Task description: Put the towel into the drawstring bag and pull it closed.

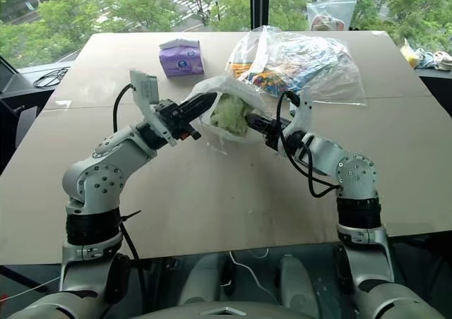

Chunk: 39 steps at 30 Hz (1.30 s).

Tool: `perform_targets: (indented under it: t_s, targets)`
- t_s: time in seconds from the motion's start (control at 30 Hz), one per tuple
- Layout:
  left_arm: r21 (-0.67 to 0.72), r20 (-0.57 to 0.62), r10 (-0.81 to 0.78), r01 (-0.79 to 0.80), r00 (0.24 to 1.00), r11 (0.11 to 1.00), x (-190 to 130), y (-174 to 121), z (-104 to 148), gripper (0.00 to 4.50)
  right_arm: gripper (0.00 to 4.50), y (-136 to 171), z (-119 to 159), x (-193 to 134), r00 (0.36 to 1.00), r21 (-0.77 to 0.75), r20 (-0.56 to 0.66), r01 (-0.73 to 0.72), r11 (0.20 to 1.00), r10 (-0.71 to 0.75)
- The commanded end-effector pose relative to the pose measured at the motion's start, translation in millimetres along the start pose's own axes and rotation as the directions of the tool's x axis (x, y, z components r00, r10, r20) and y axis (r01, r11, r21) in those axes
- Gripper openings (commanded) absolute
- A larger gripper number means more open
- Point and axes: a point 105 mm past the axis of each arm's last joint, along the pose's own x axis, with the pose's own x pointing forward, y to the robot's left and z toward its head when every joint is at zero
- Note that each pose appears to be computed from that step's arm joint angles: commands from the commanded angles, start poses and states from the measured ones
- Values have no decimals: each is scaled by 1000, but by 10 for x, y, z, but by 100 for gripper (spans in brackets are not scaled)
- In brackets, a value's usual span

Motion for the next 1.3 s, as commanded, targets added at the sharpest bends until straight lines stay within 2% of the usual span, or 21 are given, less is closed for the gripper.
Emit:
perform_targets:
  t_s: [0.03,0.07,0.13,0.27,0.33,0.4,0.47,0.6,0.7,0.87,1.1,1.17,1.23,1.27,1.3]
  targets:
    - [30,43,15,-16,999,999,10,19,114,0,310,419,-50,-307,956,-280,-47,-291,915,290]
    - [30,41,15,-16,999,999,11,16,108,0,310,486,-64,-439,929,-337,-67,-364,868,363]
    - [29,40,14,-15,999,999,14,9,103,0,310,470,-82,-593,904,-416,-96,-416,809,416]
    - [19,31,16,-16,999,1000,18,13,72,0,310,-150,-230,-639,955,-710,-257,-291,642,149]
    - [18,26,15,-16,1000,1000,25,14,57,0,310,-408,-216,-535,971,-798,-236,-213,564,33]
    - [18,24,13,-13,1000,1000,33,8,52,0,310,-557,-195,-386,984,-842,-178,-138,521,-26]
    - [19,23,11,-11,1000,1000,37,5,54,0,310,-604,-178,-270,991,-843,-125,-86,531,-37]
    - [19,23,10,-11,1000,1000,39,5,54,0,310,-626,-173,-220,994,-846,-103,-69,528,-35]
    - [18,21,13,-13,1000,1000,29,7,52,0,310,-626,-26,77,998,-813,53,60,579,-29]
    - [2,19,20,-20,1000,1000,15,24,53,0,158,-640,12,173,994,-808,100,102,580,-36]
    - [2,9,24,-24,1000,1000,22,31,16,0,158,-614,-9,261,996,-796,87,90,599,-33]
    - [0,11,27,-27,1000,1000,24,39,17,0,106,-663,21,247,993,-791,105,116,601,-54]
    - [-6,10,36,-36,999,999,27,53,8,0,30,-692,40,231,992,-789,112,127,602,-63]
    - [-9,9,41,-41,999,999,28,61,1,0,10,-700,46,223,991,-786,114,130,605,-65]
    - [-14,6,47,-47,999,999,28,69,-8,0,10,-704,51,215,991,-784,115,131,607,-66]
